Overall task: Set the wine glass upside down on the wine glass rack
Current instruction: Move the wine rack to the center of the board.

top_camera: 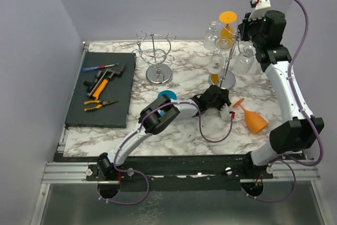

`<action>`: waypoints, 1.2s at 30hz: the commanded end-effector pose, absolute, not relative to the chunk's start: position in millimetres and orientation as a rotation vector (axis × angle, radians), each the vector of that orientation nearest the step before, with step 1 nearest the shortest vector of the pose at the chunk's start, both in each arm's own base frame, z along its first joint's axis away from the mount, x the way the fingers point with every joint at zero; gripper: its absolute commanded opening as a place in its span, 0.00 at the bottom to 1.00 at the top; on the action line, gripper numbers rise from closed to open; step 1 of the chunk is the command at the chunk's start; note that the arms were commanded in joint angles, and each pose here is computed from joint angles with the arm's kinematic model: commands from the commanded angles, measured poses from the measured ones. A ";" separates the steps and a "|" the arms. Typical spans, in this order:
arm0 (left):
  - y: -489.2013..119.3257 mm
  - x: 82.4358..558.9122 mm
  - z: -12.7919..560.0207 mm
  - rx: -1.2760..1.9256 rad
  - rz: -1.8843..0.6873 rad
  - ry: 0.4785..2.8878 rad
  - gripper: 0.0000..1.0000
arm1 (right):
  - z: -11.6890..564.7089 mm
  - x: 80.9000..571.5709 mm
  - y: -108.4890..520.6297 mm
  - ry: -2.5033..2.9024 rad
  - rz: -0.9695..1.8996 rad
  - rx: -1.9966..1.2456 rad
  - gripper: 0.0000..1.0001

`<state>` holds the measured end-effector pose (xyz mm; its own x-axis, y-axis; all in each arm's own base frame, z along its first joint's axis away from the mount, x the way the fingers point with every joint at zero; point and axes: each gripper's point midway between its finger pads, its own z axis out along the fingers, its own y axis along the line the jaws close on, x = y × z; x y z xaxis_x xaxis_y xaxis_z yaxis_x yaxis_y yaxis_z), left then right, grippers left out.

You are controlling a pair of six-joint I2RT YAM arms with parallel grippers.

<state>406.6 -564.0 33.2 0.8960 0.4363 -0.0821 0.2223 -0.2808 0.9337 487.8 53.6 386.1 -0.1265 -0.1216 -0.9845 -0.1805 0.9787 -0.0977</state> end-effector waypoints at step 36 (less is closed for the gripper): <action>-506.2 433.3 22.9 1.955 0.265 0.598 0.46 | 394.1 542.6 13.6 1.662 -0.046 -0.151 0.00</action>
